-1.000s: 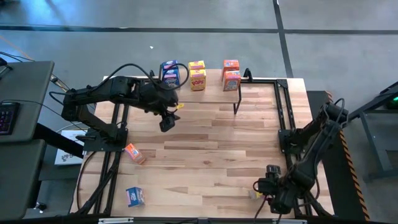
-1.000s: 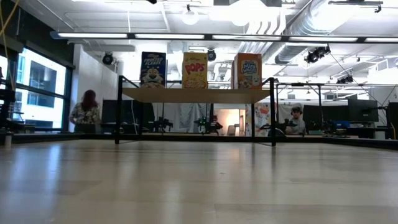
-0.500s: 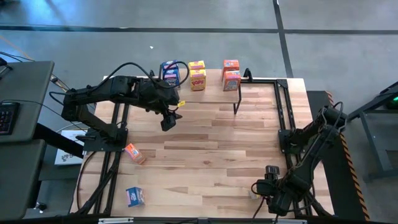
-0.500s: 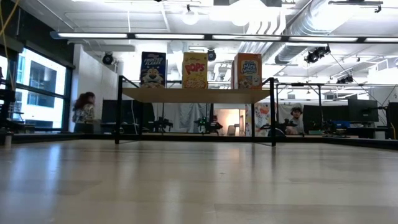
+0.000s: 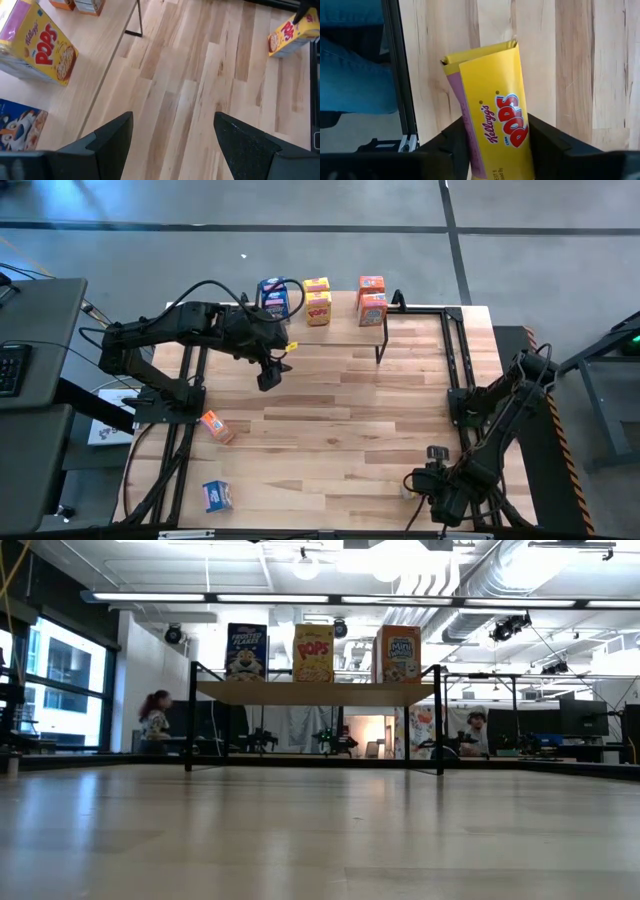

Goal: Stack cereal on shelf
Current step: Put the yellow cereal box and aligned with the other yellow cereal boxes on the shelf

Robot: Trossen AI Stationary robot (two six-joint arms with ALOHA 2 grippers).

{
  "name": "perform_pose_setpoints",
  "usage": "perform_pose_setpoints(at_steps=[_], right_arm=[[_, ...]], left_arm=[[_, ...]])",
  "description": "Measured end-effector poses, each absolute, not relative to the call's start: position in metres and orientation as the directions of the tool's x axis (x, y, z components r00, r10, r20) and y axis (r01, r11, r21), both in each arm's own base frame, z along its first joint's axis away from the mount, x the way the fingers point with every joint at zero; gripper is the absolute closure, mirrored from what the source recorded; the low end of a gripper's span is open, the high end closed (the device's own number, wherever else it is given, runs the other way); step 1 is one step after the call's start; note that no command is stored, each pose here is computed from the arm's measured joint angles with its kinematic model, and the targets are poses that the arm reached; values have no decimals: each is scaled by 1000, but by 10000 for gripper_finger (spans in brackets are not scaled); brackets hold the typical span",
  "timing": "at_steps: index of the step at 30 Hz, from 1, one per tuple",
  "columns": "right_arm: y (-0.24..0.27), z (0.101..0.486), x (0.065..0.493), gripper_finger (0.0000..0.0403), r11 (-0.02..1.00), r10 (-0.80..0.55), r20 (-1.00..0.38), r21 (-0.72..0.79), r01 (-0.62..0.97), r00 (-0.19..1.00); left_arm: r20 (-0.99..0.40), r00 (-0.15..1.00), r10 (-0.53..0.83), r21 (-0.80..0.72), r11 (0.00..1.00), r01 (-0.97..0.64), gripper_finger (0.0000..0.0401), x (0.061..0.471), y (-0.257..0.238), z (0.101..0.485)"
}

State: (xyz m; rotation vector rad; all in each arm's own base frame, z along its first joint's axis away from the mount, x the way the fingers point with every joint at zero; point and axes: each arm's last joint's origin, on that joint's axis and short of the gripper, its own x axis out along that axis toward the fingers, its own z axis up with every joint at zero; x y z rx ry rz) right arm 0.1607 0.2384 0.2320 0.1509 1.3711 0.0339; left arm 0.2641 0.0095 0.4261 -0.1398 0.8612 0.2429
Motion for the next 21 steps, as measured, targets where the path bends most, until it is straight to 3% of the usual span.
perform_pose_setpoints(at_steps=[14,21], right_arm=[[222,234,183,256,989,102,-973,122,88,206],[208,257,208,256,991,97,-960,118,65,263]], left_arm=[[-797,574,187,50,968,-245,104,277,14,414],[-794,573,205,92,971,-220,103,282,11,411]])
